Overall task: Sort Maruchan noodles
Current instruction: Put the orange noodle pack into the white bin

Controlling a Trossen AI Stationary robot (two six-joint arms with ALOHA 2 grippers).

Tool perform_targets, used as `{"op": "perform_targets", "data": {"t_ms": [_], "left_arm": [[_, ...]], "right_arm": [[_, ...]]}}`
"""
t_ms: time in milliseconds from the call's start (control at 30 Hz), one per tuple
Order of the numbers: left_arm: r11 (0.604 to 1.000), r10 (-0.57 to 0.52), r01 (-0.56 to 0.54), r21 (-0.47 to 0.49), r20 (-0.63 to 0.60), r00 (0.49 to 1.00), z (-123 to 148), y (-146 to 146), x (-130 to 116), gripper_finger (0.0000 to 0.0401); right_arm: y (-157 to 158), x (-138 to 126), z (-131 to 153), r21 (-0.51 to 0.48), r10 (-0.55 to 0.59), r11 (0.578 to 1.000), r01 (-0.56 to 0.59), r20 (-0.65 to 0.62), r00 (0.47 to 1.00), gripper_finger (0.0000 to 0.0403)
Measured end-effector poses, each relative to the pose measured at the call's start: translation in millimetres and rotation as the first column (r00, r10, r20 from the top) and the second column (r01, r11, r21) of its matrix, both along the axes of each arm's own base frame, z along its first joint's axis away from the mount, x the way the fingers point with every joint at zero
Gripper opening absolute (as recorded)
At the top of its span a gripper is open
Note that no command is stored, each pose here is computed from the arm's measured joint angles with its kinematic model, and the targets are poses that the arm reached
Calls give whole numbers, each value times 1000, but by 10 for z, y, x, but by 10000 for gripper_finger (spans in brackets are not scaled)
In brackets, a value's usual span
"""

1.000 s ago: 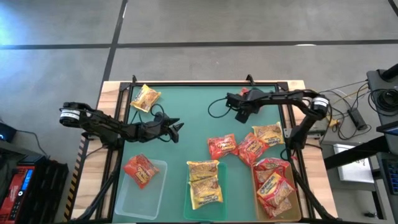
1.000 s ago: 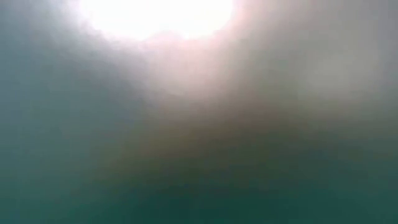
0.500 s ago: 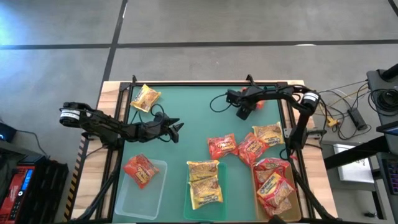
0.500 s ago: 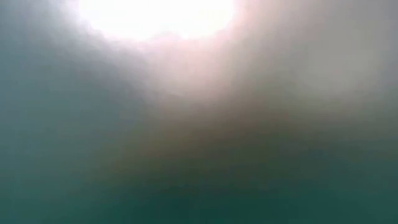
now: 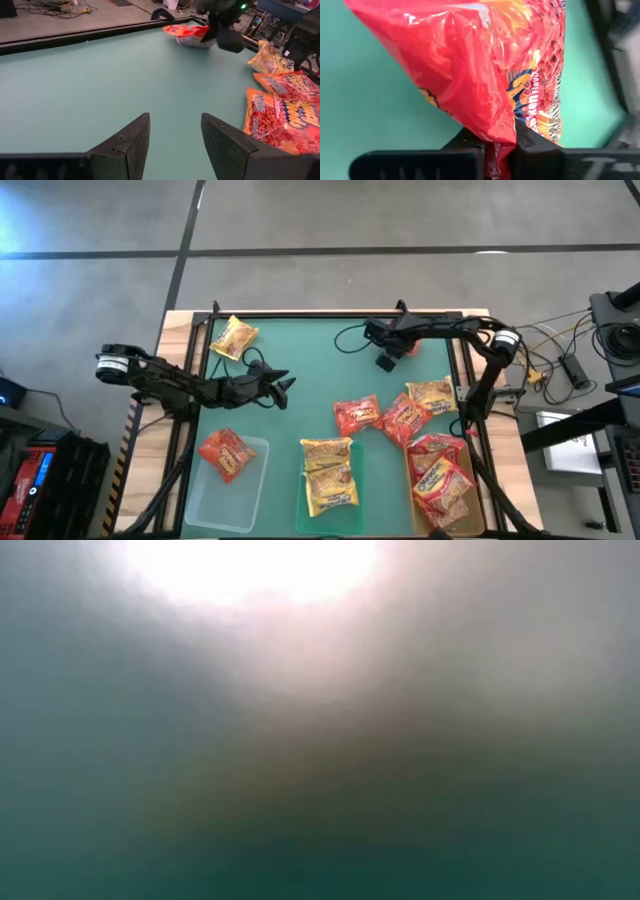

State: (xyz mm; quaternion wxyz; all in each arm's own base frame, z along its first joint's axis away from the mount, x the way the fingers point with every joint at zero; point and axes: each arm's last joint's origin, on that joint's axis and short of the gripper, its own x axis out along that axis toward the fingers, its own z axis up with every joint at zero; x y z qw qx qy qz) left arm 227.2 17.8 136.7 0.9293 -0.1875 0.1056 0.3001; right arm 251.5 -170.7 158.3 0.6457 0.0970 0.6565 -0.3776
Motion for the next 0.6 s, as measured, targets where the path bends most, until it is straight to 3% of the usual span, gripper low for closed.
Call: {"op": "perform_targets", "data": {"t_ms": [133, 233, 333, 467, 600], "left_arm": [[999, -36, 36, -22, 7, 999, 0, -10, 6, 162], [993, -107, 107, -49, 13, 994, -1, -30, 17, 162], [985, -162, 163, -63, 22, 987, 5, -46, 26, 162], [974, -218, 221, -50, 61, 974, 47, -60, 46, 162], [958, -285, 285, 22, 130, 950, 143, -74, 74, 164]], "right_arm": [[40, 62, 195, 128, 23, 991, -47, 182, 983, 11], [85, 103, 361, 233, 43, 963, -133, 356, 933, 10], [134, 152, 511, 315, 57, 911, -265, 541, 839, 10], [239, 204, 658, 360, 95, 808, -467, 702, 706, 9], [363, 269, 692, 335, 165, 756, -563, 734, 658, 9]]}}
